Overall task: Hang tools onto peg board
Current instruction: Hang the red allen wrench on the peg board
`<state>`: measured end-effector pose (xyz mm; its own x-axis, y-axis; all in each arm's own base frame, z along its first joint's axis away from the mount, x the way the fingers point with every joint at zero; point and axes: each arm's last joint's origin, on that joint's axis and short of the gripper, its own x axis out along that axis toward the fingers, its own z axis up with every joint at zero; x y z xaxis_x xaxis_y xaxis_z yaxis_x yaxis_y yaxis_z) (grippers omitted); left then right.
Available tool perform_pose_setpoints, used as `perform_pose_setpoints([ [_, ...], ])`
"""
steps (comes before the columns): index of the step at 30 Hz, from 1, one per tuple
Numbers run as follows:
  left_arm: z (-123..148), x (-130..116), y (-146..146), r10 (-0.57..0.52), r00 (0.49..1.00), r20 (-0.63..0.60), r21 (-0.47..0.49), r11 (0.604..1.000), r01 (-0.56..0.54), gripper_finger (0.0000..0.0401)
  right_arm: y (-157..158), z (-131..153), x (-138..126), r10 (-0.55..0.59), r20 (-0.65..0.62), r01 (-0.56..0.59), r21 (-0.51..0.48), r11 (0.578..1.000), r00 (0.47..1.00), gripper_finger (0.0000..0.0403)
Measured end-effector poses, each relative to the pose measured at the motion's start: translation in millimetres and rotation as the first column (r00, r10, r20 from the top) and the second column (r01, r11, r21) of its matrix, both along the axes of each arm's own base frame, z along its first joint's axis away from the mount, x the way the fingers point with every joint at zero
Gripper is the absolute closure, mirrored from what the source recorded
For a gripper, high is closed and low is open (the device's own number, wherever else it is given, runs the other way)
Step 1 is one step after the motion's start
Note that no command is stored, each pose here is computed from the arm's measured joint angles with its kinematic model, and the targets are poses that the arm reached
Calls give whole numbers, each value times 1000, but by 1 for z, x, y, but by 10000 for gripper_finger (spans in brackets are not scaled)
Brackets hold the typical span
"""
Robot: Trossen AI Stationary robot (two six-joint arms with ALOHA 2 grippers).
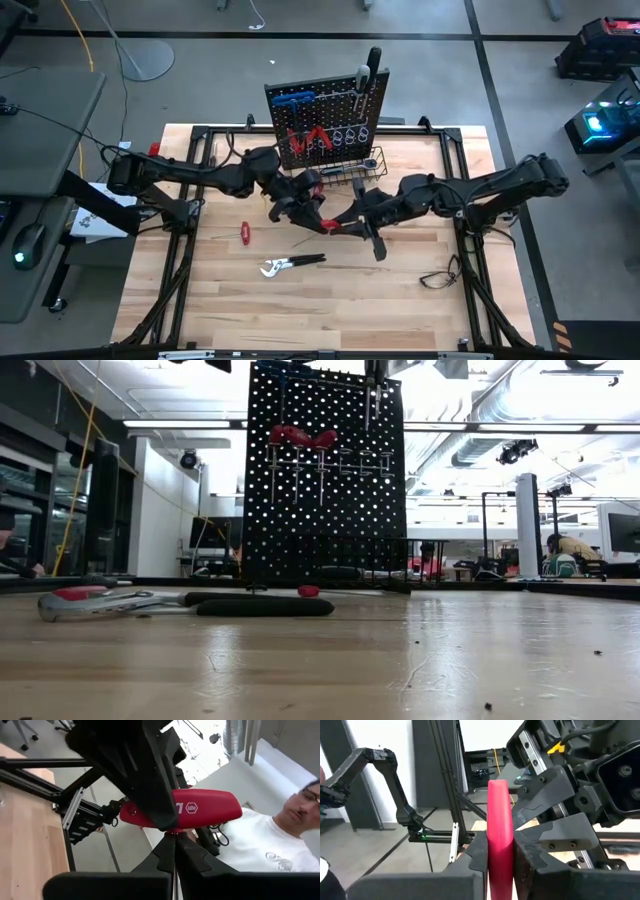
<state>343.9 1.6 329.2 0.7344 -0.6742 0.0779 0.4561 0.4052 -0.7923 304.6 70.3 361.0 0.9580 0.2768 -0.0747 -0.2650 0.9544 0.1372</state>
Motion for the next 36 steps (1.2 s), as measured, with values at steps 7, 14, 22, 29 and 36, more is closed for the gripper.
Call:
perform_pose_setpoints([
  [7, -4, 0, 10, 41, 996, -80, -27, 999, -44, 400, -4, 8, -22, -12, -86, 16, 47, 999, 996, 366],
  [14, -7, -4, 15, -47, 991, -124, -21, 999, 45, 400, -7, 19, -61, -36, -192, 52, 82, 995, 981, 366],
  [22, -37, -37, -13, -11, 957, -289, 154, 986, 57, 400, -14, 25, -96, -381, -213, 387, -15, 922, 900, 366],
  [29, -94, -88, -43, 266, 863, -429, 215, 958, -188, 401, -26, 16, -63, -800, -72, 784, -167, 598, 596, 366],
  [36, -123, -113, -53, 445, 770, -457, 155, 893, -423, 401, -47, 26, -14, -873, -86, 811, -335, 479, 480, 366],
])
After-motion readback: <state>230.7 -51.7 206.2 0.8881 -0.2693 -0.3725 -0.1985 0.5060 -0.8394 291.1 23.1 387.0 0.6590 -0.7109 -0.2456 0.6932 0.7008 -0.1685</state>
